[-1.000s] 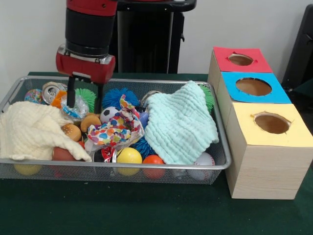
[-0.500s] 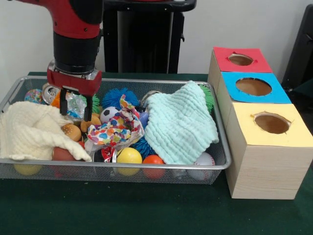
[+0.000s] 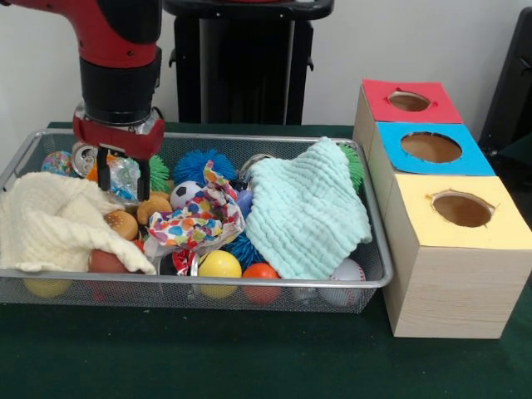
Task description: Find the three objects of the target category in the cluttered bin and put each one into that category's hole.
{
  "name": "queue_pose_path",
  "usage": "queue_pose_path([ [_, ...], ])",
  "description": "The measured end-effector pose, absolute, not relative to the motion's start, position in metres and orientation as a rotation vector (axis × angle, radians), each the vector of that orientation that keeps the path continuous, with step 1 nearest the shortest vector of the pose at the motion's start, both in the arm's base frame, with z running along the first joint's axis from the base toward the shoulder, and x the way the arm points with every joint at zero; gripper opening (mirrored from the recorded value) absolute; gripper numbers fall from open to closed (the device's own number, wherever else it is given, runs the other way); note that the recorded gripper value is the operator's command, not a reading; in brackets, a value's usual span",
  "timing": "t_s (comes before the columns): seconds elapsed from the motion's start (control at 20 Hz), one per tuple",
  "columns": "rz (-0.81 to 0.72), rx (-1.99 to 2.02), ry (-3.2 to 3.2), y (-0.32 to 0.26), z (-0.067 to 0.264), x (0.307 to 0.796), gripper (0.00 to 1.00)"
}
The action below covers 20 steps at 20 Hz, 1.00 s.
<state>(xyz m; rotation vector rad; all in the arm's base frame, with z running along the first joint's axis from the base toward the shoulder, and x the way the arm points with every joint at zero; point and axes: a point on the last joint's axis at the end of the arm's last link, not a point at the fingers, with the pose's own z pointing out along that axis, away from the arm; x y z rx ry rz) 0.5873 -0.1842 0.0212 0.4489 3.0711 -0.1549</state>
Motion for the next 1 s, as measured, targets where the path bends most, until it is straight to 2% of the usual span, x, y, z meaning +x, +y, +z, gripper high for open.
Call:
queue_pose_path([
  [0.4,-0.091,0.498,3.105,-0.182,0.020,0.582,1.00],
  [1.0,0.117,0.609,3.123,-0.171,0.017,0.574,1.00],
])
